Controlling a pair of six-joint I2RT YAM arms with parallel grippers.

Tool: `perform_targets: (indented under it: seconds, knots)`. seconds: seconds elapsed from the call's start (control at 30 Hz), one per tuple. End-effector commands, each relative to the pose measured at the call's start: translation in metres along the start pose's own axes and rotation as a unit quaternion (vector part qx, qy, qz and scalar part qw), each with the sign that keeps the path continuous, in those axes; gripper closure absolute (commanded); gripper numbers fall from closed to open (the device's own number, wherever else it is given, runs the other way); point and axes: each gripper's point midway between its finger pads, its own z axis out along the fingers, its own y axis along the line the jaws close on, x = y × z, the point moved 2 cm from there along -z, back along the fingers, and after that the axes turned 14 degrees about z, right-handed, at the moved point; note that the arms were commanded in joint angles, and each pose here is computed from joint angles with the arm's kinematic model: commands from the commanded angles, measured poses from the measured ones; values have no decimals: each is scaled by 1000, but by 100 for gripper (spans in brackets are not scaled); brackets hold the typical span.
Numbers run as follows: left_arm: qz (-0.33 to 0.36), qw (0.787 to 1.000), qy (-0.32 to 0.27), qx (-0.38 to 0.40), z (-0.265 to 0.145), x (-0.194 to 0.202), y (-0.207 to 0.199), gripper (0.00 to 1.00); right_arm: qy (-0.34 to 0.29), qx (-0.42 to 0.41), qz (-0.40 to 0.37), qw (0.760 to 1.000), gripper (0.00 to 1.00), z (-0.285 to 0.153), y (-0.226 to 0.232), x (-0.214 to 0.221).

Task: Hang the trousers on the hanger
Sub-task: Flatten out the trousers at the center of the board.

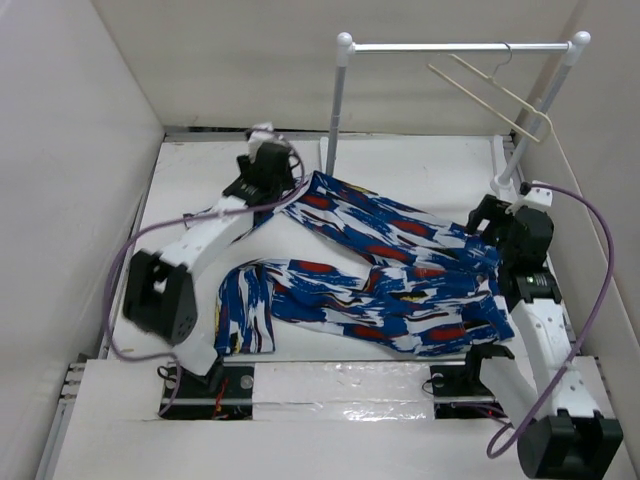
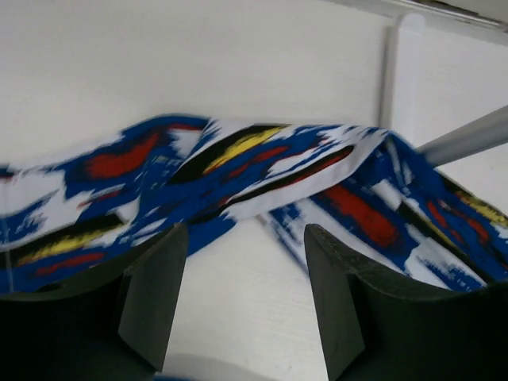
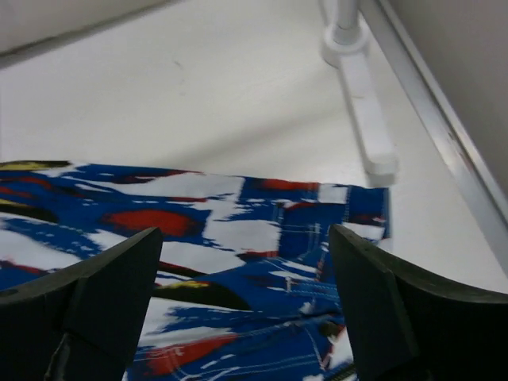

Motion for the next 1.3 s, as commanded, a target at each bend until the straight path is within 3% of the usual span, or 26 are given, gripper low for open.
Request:
perform_targets:
  seconds: [0.0, 0.03, 0.07, 0.13, 0.17, 0.23, 0.37, 0.57, 0.7, 0.9, 1.03, 1.27]
  knots:
    - [-100, 994, -33, -27, -26, 24, 29, 43, -72, -177, -2, 982, 19, -33, 67, -42]
    - [-111, 992, -19, -54, -33, 59, 48, 45, -60, -213, -11, 975, 61, -42, 82, -34]
    - [-134, 988, -15, -70, -33, 72, 62, 45, -52, -233, -18, 971, 81, -49, 89, -29]
    - [-199, 976, -32, -78, -37, 83, 80, 46, -32, -277, -39, 960, 100, -66, 104, -15]
    - [-207, 974, -9, -89, -34, 111, 90, 46, -25, -289, -46, 956, 100, -71, 108, -9]
    - [-262, 961, -4, -92, -34, 121, 110, 46, -4, -328, -62, 943, 100, -83, 117, 6]
    - [-295, 944, 23, -144, -41, 161, 130, 46, 46, -415, -94, 904, 100, -109, 143, 45]
    - [-347, 913, 29, -213, -57, 199, 156, 48, 71, -445, -132, 883, 100, -123, 160, 72]
    - [-388, 896, 26, -214, -53, 210, 172, 49, 84, -457, -150, 873, 100, -130, 172, 89]
    - [-404, 891, 46, -199, -23, 208, 180, 48, 96, -477, -171, 857, 100, -144, 187, 109]
    - [-391, 894, 90, -199, -1, 214, 174, 48, 109, -479, -178, 852, 100, -145, 188, 123]
    - [-397, 893, 82, -193, 12, 204, 173, 55, 110, -484, -176, 850, 99, -142, 193, 130]
